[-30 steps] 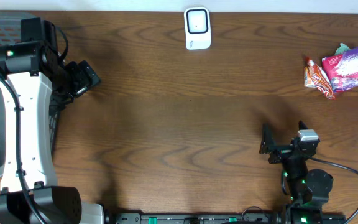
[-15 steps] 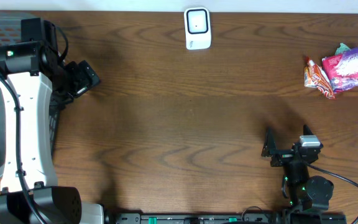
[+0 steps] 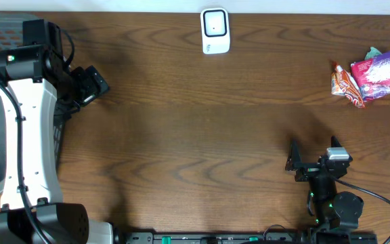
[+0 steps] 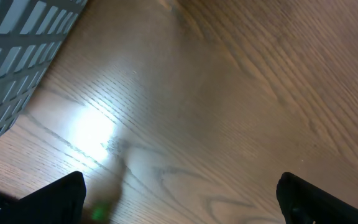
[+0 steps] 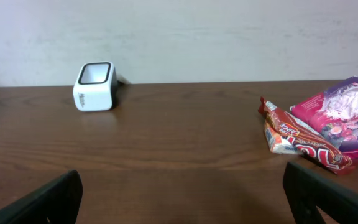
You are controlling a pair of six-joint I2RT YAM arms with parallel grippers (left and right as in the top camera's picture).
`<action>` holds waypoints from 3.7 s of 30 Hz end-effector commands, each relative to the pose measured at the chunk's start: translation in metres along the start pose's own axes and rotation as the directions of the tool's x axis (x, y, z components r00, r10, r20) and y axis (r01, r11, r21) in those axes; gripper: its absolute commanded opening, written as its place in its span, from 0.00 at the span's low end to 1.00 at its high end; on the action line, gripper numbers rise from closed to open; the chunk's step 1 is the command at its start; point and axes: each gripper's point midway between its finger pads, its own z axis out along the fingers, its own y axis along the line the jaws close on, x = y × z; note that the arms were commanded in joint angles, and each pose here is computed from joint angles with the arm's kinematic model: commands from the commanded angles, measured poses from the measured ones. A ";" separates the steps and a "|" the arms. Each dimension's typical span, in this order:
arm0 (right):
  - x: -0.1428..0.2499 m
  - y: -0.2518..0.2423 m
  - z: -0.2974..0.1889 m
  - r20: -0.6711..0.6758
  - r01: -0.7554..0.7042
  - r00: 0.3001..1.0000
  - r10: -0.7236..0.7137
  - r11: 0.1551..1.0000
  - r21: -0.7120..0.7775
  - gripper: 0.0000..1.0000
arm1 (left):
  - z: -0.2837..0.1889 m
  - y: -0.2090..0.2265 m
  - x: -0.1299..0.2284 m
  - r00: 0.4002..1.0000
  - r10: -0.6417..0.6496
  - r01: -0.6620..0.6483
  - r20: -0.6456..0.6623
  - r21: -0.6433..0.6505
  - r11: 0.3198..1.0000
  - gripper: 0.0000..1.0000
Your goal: Scan the item barcode
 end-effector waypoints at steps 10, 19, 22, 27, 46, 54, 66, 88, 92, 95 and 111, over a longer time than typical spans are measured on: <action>0.000 0.001 0.000 0.003 0.020 1.000 -0.020 1.000 -0.005 0.99 | 0.003 0.003 0.000 1.000 -0.004 0.003 -0.006 -0.018 1.000 0.98; 0.000 0.001 0.000 0.003 0.020 1.000 -0.020 1.000 -0.005 0.99 | 0.003 0.003 0.000 1.000 -0.004 0.003 -0.006 -0.018 1.000 0.98; 0.000 0.001 0.000 0.003 0.020 1.000 -0.020 1.000 -0.005 0.99 | 0.003 0.003 0.000 1.000 -0.004 0.003 -0.005 -0.018 1.000 0.98; 0.000 0.001 0.000 0.003 0.020 1.000 -0.020 1.000 -0.005 0.99 | 0.003 0.003 0.000 1.000 -0.004 0.003 -0.006 -0.018 1.000 0.98; 0.000 0.001 0.000 0.003 0.020 1.000 -0.020 1.000 -0.005 0.99 | -0.010 0.029 -0.012 0.993 0.072 -0.057 0.093 -0.157 0.986 0.98; 0.000 0.001 0.000 0.003 0.020 1.000 -0.020 1.000 -0.005 0.99 | -0.049 0.029 0.013 0.941 0.228 -0.209 0.251 -0.104 0.973 0.98; 0.000 0.001 0.000 0.003 0.020 1.000 -0.020 1.000 -0.005 0.99 | -0.048 0.016 0.090 0.615 0.503 -0.615 0.608 -0.030 0.788 0.98; 0.000 0.001 0.000 0.003 0.020 1.000 -0.020 1.000 -0.005 0.99 | -0.018 0.015 0.126 0.328 0.328 -0.705 0.886 -0.002 0.709 0.98; 0.000 0.001 0.000 0.003 0.020 1.000 -0.020 1.000 -0.005 0.99 | -0.014 0.007 0.120 0.233 0.259 -0.720 0.937 -0.013 0.694 0.98; 0.000 0.001 0.000 0.003 0.020 1.000 -0.020 1.000 -0.005 0.99 | -0.014 0.000 0.118 0.175 0.218 -0.740 0.960 -0.017 0.672 0.98; 0.000 0.001 0.000 0.003 0.020 1.000 -0.020 1.000 -0.005 0.99 | -0.005 -0.007 0.112 0.072 0.143 -0.748 0.987 -0.042 0.663 0.98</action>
